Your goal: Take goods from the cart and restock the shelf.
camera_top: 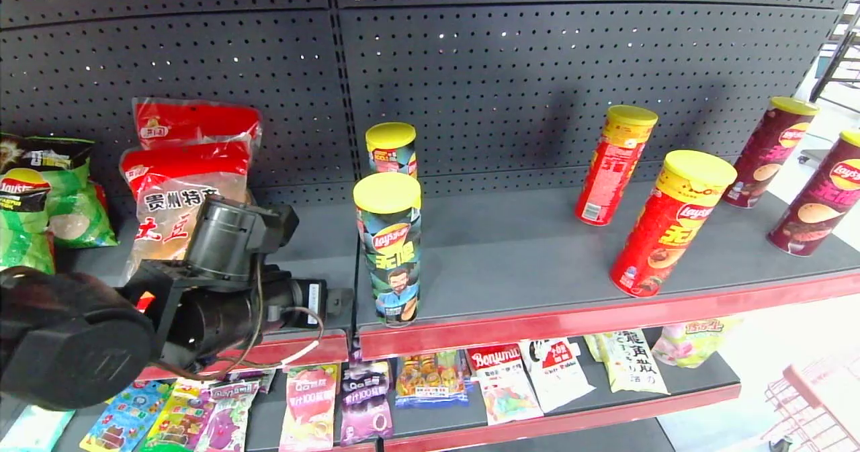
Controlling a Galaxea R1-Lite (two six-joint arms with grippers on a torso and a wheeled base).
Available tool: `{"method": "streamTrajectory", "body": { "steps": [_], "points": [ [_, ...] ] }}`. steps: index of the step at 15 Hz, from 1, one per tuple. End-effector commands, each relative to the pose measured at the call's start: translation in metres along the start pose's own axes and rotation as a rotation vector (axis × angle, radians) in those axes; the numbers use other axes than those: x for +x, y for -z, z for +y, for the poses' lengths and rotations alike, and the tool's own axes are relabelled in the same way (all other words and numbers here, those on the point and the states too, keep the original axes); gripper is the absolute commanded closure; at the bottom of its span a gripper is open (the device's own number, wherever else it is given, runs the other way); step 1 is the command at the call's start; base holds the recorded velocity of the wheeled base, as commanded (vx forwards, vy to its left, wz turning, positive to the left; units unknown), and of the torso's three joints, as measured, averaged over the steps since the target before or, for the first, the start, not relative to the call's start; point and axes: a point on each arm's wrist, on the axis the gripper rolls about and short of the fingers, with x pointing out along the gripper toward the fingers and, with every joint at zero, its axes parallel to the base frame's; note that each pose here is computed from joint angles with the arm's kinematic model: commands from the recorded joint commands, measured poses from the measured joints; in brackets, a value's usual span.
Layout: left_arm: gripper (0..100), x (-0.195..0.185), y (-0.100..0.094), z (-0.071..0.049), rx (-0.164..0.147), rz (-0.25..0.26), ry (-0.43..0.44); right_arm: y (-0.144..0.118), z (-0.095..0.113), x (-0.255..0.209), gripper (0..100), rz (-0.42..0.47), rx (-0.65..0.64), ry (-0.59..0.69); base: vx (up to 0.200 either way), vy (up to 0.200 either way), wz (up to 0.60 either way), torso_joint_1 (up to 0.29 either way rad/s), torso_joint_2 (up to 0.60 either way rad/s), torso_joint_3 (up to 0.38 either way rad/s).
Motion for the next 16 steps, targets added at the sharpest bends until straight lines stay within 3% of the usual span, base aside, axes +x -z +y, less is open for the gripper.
{"method": "streamTrajectory", "body": {
  "steps": [1,16],
  "points": [
    [0,0.016,0.001,-0.004,0.007,0.027,-0.009,0.001,0.0,0.0,0,-0.004,0.0,0.0,0.0,0.0,0.0,0.0,0.0,0.0],
    [0,0.034,-0.003,-0.018,0.022,0.038,0.006,0.002,0.0,-0.001,0,-0.008,0.001,0.007,0.0,0.0,0.0,0.0,0.0,0.0]
  ]
}}
